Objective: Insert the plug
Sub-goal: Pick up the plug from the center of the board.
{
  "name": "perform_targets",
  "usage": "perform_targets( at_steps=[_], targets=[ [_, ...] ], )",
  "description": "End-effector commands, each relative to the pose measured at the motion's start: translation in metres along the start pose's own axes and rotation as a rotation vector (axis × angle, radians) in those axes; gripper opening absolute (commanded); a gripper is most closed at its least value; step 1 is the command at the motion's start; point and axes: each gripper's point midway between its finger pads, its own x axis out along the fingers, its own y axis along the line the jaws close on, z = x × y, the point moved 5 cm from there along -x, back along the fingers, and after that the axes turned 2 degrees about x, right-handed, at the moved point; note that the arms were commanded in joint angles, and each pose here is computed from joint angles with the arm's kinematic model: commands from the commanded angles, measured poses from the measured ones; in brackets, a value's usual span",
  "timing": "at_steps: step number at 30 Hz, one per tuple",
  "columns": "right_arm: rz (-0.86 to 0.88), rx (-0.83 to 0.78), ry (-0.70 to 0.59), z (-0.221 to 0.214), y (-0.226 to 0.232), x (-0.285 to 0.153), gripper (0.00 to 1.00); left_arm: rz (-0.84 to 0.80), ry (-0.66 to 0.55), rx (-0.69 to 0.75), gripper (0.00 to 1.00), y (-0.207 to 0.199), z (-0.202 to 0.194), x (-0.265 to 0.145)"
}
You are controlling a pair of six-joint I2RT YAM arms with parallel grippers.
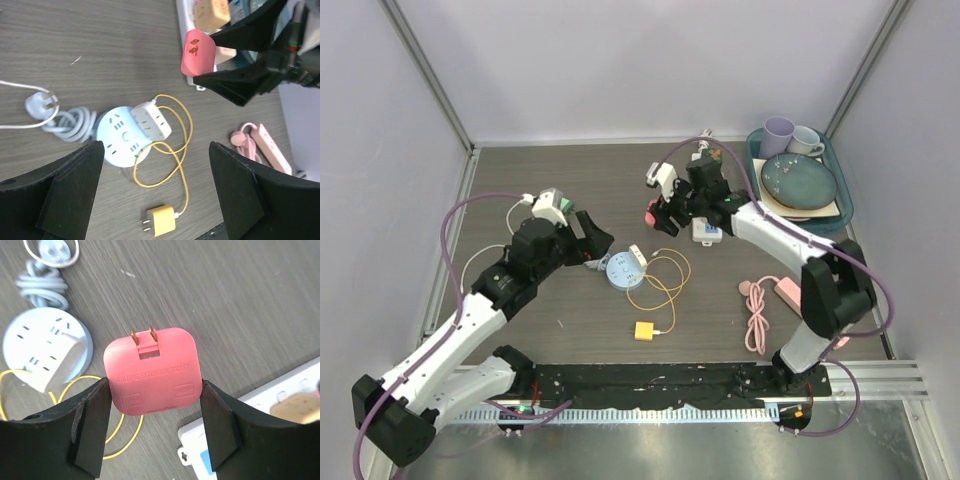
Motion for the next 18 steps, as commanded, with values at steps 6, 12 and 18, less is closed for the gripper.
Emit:
perform_targets(
  at_steps=[6, 12, 18],
  targets=[
    [0.016, 0.046, -0.224, 0.057, 0.055, -0.057, 0.07, -0.240, -0.067, -0.052, 0.91, -0.065, 0.040, 0.026],
    [0.036, 0.056, -0.258, 0.064, 0.083, -0.068, 0.05, -0.189, -0.093, -0.008, 0.93, -0.075, 0.039, 0.046],
    [0.040, 0.071, -0.290, 0.067, 0.094, -0.076, 0.03, -0.138, -0.092, -0.024, 0.86, -0.069, 0.027, 0.050]
  ],
)
